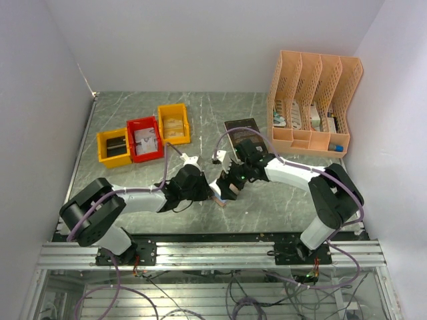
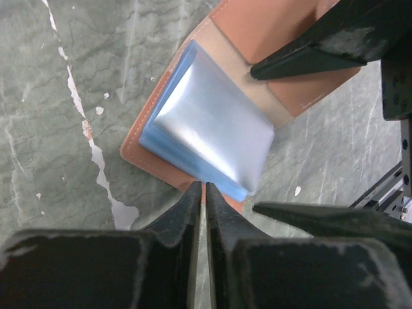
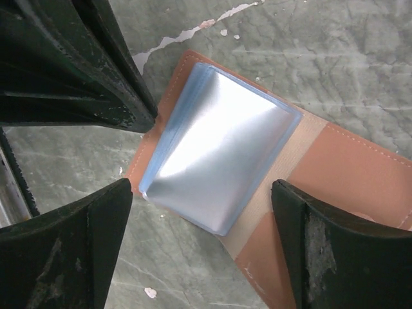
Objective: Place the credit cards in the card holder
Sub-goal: Open the card holder at the center of the board.
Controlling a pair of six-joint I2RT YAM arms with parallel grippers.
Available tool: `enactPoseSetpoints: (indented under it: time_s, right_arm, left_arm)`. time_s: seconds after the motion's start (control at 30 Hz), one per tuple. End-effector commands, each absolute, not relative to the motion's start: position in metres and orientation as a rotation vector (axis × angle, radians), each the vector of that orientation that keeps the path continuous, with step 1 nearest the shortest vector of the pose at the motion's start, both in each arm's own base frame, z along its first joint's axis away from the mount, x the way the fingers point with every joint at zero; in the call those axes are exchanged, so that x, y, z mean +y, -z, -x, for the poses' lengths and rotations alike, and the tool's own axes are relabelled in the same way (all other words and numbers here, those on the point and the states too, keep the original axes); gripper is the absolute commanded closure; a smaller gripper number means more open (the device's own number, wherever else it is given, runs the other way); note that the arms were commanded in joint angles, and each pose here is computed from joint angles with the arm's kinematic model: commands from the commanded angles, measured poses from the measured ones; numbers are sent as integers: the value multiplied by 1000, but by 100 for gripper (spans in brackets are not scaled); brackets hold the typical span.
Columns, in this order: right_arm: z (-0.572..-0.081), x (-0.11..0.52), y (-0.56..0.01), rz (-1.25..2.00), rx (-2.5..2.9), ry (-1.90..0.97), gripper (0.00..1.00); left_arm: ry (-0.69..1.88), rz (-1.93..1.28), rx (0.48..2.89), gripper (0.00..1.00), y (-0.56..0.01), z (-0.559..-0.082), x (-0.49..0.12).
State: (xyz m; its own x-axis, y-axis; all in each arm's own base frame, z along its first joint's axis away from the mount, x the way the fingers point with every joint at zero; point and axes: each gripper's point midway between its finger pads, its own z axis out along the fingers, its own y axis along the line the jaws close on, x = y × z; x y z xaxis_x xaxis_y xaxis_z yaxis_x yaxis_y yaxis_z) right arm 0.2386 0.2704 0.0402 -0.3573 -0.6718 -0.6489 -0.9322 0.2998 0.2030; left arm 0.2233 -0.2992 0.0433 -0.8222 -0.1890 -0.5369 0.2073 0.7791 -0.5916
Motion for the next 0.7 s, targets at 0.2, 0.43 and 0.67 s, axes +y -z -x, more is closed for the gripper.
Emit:
enactPoseSetpoints:
  time_s: [0.2, 0.43, 0.67]
  right_arm:
    - [-246, 272, -27, 1447, 2161, -645, 1]
    - [-247, 271, -26, 1430, 2178, -637, 11]
    - [-238, 280, -37, 1436, 2152, -754, 8]
  left_arm:
    - [868, 5, 2382, 87, -30, -224, -296]
    - [869, -2, 2381, 87, -28, -226, -298]
    - [897, -11, 2323, 87, -53, -230, -300]
